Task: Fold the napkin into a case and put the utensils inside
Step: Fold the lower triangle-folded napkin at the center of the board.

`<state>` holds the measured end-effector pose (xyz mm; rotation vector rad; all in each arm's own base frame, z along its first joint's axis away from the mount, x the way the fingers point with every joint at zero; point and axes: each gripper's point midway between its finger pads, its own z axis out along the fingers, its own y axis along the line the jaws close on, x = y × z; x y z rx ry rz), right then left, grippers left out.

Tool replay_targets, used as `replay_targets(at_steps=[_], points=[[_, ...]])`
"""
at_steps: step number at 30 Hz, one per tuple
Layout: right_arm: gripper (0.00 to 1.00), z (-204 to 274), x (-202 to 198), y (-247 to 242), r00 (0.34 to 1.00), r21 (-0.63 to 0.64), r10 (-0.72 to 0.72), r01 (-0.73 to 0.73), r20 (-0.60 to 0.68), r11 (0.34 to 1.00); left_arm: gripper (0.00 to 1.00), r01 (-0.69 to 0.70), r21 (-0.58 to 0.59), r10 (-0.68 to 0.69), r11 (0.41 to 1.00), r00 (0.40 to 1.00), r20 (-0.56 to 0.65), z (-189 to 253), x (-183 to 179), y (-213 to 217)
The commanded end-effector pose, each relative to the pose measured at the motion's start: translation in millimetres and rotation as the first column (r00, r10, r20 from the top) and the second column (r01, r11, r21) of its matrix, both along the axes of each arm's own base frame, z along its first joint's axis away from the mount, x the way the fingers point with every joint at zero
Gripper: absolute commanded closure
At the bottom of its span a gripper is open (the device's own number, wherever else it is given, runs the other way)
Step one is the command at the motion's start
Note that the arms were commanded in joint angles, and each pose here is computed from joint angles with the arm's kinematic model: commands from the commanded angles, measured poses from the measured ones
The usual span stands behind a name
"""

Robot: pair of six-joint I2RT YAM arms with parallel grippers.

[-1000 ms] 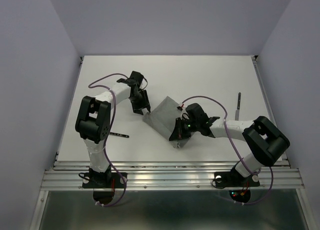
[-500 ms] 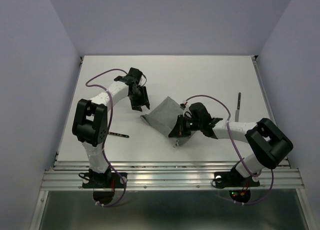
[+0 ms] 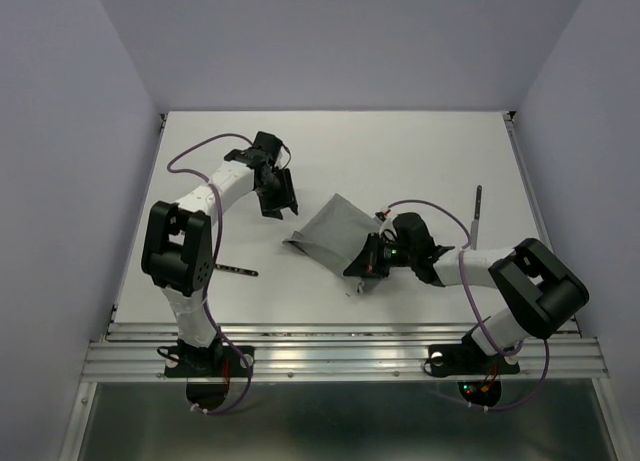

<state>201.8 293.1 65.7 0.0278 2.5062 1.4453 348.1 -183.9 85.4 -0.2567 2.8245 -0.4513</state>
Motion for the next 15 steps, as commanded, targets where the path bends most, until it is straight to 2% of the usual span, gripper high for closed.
replay_targets(at_steps=[1,3,4,5,6,8,11,15], points=[[0.99,18.8,4.0,6.5,0.999,0.091,0.004,-0.008,0.046,0.996,0.45,-0.010,-0.001,0.010,1.000,0.998,0.060,30.6,3.1,9.3],[0.99,18.8,4.0,6.7,0.999,0.092,0.005,-0.010,0.047,0.996,0.41,-0.034,-0.022,0.035,0.999,0.999,0.037,30.2,-2.3,13.9],[0.99,18.8,4.0,6.7,0.999,0.092,0.005,-0.010,0.047,0.996,0.33,-0.045,-0.025,0.046,0.999,0.999,0.019,27.0,-7.6,16.1],[0.99,19.3,4.0,6.7,0.999,0.093,0.006,-0.011,0.050,0.996,0.28,-0.064,-0.036,0.065,0.997,0.998,0.025,32.0,-9.9,17.8],[0.99,19.8,4.4,7.0,0.999,0.093,0.006,-0.011,0.051,0.996,0.18,-0.067,-0.045,0.068,0.997,0.997,0.025,33.2,-12.3,17.3],[0.99,19.4,3.8,6.8,0.999,0.093,0.007,-0.012,0.049,0.996,0.10,-0.081,-0.050,0.081,0.996,0.997,0.004,29.2,-22.9,19.0],[0.99,19.3,3.8,7.2,0.999,0.093,0.011,-0.015,0.048,0.996,0.09,-0.107,-0.058,0.106,0.993,0.994,-0.021,25.7,-38.2,21.8],[0.99,18.6,3.7,7.7,0.999,0.093,0.016,-0.020,0.047,0.995,0.09,-0.133,-0.131,0.122,0.982,0.989,-0.088,10.4,-55.9,11.9]])
